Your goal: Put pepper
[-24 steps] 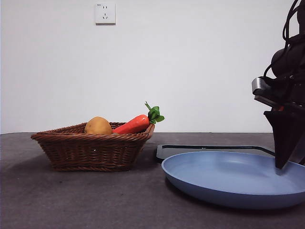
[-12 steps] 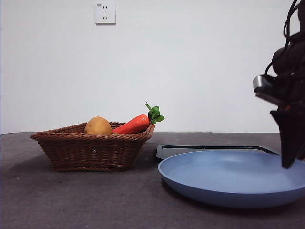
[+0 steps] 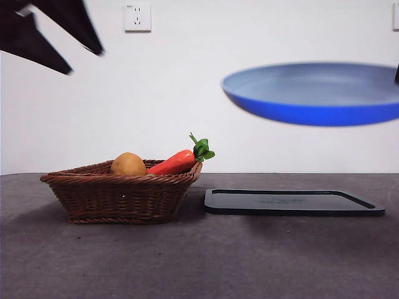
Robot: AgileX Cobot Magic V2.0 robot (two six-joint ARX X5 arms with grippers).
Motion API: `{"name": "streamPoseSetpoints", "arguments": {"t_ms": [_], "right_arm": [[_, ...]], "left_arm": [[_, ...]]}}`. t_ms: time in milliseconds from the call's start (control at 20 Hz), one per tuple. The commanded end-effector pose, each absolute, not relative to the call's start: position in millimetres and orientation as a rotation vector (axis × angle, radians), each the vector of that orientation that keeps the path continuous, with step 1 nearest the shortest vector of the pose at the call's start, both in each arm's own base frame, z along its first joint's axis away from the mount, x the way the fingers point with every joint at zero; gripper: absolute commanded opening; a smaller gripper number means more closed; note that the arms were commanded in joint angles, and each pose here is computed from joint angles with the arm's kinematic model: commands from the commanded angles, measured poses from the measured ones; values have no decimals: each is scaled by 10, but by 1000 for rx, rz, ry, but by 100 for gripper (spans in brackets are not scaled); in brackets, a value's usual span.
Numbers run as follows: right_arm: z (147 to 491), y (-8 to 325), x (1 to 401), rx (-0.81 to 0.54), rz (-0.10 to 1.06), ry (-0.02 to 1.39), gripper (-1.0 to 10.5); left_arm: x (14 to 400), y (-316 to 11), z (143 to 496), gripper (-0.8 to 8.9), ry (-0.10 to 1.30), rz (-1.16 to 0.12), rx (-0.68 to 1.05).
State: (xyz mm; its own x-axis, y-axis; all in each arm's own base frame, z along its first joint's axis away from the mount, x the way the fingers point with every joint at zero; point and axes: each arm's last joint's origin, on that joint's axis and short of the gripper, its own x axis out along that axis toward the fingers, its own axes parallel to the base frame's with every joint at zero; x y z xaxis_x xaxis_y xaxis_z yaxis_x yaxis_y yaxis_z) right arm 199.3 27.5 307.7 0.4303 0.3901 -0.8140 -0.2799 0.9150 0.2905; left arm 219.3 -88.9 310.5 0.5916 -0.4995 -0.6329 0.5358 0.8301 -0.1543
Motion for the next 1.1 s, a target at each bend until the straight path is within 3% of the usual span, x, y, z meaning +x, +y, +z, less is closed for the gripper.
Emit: {"name": "streamPoseSetpoints", "arguments": {"t_ms": [50, 500, 850, 1100], "right_arm": [[3184, 270, 1941, 146, 412, 1004, 2], [3250, 263, 1855, 154, 409, 970, 2], [3250, 263, 1856, 153, 410, 968, 2], [3252, 263, 1859, 151, 411, 964, 2]], "left_arm": [[2494, -1077, 3043, 375, 759, -565, 89], [3423, -1625, 2395, 374, 962, -461, 207], [3621, -1715, 1974, 374, 1023, -427, 212], [3648, -1753, 1908, 333, 1017, -429, 216]]}}
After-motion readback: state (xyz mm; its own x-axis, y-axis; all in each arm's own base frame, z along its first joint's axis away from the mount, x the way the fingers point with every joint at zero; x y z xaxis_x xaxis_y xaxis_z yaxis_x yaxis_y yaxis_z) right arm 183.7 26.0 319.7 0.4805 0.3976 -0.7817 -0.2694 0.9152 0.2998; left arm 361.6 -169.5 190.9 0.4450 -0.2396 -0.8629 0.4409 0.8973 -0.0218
